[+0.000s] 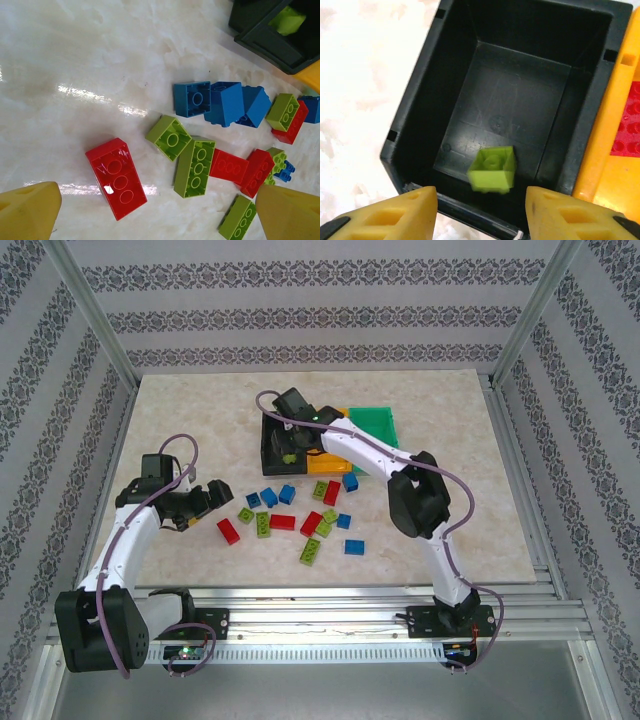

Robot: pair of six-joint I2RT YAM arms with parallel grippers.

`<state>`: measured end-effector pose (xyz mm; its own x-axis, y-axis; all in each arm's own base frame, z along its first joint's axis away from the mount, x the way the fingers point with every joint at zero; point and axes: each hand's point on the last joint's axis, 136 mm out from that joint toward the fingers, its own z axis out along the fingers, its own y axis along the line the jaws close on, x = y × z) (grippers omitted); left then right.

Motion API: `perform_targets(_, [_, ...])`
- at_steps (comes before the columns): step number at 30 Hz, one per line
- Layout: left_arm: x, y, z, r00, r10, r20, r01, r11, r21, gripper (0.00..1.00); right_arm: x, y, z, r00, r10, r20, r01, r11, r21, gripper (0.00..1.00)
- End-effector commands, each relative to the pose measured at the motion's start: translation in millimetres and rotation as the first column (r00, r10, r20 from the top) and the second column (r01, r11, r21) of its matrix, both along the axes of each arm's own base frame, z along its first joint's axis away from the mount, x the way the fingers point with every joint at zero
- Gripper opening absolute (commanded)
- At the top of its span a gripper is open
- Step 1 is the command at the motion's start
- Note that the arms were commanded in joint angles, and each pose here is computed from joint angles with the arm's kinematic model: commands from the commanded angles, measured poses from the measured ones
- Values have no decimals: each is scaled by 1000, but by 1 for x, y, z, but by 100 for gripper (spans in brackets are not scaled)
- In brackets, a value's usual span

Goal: Sort the legos into containers by color
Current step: Place the lego in the container, then pick up the lego from the bottom-center of the table.

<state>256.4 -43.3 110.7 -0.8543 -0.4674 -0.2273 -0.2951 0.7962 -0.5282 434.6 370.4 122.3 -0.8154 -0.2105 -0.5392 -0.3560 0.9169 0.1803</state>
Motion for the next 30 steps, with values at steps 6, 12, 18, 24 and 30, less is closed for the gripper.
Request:
perform_targets(6, [0, 1, 3, 1000, 3, 11, -3, 1000, 23, 100, -59, -26, 11, 999, 31, -33, -30, 999, 24, 51])
perform_targets(12, [0, 1, 4, 1000, 2, 13, -3, 1000, 19, 100, -131, -96, -19, 993, -23, -115, 13, 996, -83, 52])
perform_targets(18, [-1, 1, 4, 1000, 3, 17, -3, 1000, 22, 100, -207, -150, -48, 972, -88, -220, 51, 984, -169, 54])
perform_targets(24, [0, 1, 5, 1000, 3, 18, -4, 1000, 24, 100, -255, -158, -65, 944, -116, -310, 81, 989, -122, 65])
perform_targets(30, [-1, 1, 3, 1000, 4, 11, -5, 1000, 24, 100, -257, -161, -85, 931, -137, -338, 72, 978, -197, 67])
